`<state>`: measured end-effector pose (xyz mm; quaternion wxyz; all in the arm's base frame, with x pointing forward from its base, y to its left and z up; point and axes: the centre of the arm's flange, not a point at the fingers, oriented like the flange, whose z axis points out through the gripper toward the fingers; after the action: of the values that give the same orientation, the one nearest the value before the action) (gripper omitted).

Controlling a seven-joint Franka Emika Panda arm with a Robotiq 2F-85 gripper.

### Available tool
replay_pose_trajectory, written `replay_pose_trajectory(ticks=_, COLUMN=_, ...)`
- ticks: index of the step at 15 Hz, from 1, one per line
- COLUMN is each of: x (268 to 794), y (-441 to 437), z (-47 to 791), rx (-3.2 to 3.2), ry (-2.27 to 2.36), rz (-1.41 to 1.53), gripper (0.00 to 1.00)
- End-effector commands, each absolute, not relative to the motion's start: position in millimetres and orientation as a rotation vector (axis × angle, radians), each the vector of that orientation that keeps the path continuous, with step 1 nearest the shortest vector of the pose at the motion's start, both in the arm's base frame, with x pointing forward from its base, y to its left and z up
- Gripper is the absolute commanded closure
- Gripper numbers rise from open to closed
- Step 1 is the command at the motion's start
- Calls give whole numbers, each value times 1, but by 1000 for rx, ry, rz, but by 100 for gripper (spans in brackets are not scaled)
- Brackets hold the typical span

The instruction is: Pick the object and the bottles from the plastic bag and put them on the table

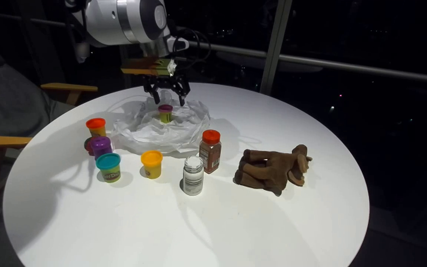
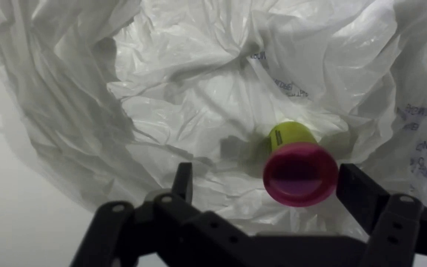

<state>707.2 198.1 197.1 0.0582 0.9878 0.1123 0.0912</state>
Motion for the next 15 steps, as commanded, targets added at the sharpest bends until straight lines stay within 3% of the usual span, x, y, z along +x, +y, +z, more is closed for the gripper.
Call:
replay_pose_trajectory(ticks=1, x=741, y=201, z=191, rx=3033, ry=318, rz=240, gripper=0)
replay_pose_trajectory(ticks=9, x=750, y=217, z=173, rx=3090, ry=306, rz=155, gripper=0)
replay_pose_trajectory(ticks=10, x=752, y=216, z=169, rx=3085, ry=298, rz=140, gripper=18)
replay_pose_trajectory(ticks=15, x=754, y=217, z=163, rx=3075, ry=282, rz=146, gripper=58)
